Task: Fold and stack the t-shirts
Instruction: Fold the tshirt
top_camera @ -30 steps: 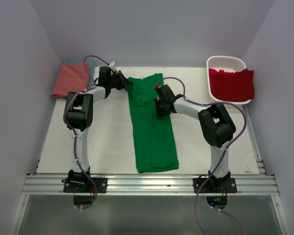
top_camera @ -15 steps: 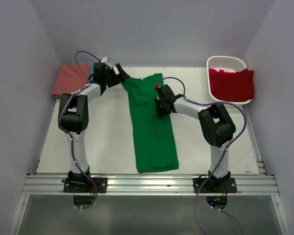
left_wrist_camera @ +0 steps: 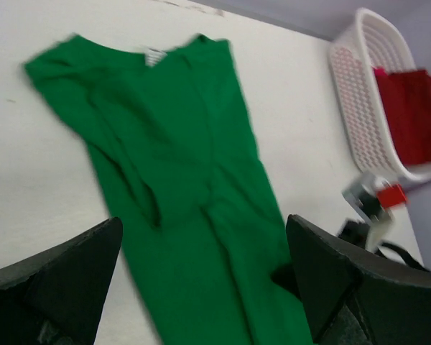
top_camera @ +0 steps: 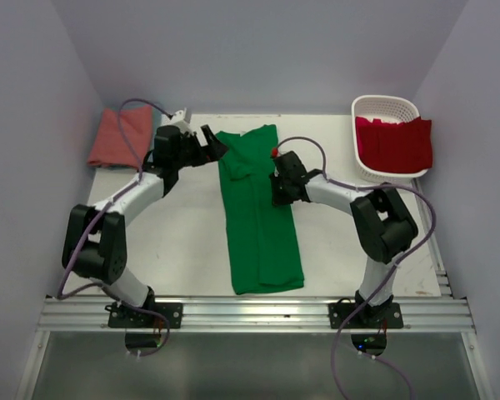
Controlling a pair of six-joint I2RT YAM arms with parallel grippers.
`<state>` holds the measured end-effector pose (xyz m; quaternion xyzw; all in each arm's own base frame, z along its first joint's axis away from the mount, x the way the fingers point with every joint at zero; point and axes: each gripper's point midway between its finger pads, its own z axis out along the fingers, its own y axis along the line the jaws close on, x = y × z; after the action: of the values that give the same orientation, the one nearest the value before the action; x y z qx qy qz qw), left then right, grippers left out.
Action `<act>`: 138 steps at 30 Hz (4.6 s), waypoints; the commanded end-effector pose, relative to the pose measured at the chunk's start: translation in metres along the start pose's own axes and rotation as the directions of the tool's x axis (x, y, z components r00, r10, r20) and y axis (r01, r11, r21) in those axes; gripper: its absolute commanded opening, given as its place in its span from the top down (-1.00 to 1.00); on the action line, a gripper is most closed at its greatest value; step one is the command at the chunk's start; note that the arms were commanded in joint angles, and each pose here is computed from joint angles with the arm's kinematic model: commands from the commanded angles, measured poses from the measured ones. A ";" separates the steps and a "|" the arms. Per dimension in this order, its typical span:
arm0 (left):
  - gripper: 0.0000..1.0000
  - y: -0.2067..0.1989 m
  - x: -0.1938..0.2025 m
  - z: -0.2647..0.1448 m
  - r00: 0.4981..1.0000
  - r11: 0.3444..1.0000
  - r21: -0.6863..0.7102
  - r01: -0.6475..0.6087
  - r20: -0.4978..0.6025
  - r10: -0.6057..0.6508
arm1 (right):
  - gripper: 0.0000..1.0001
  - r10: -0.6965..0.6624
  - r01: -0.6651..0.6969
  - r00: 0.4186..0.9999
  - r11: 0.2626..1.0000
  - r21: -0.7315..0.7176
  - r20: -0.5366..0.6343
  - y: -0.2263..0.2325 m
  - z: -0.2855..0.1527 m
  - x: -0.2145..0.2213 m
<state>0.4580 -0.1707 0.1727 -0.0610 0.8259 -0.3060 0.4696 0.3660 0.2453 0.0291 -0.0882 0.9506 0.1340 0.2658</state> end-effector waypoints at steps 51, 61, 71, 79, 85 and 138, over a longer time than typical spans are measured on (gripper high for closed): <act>0.94 -0.143 0.346 -0.055 0.617 0.888 0.424 -0.178 -0.655 0.436 | 0.54 0.271 -0.271 0.963 0.962 0.027 0.010 -0.042 -0.126 0.159; 1.00 -0.109 0.366 -0.039 0.618 0.921 0.339 -0.195 -0.687 0.383 | 0.45 0.308 -0.311 0.950 0.945 -0.100 -0.048 -0.022 -0.119 0.175; 1.00 -0.094 0.355 -0.024 0.657 0.936 0.302 -0.182 -0.671 0.344 | 0.89 0.331 -0.341 0.938 0.934 -0.104 -0.100 -0.024 -0.103 0.200; 1.00 -0.074 0.334 -0.002 0.707 0.957 0.249 -0.151 -0.649 0.281 | 0.89 0.329 -0.346 0.932 0.932 -0.104 -0.151 -0.019 -0.118 0.216; 1.00 -0.066 0.313 0.018 0.736 0.963 0.227 -0.142 -0.627 0.256 | 0.90 0.327 -0.345 0.927 0.935 -0.077 -0.182 -0.023 -0.133 0.230; 1.00 -0.049 0.330 -0.014 0.709 0.965 0.249 -0.077 -0.667 0.229 | -0.11 0.133 -0.151 0.977 0.984 0.099 0.169 -0.033 -0.092 0.089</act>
<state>0.2795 -0.3689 0.0144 0.1881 0.8606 -0.4209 0.2164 0.2456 0.1681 0.0472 0.0107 0.9398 0.0919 0.3290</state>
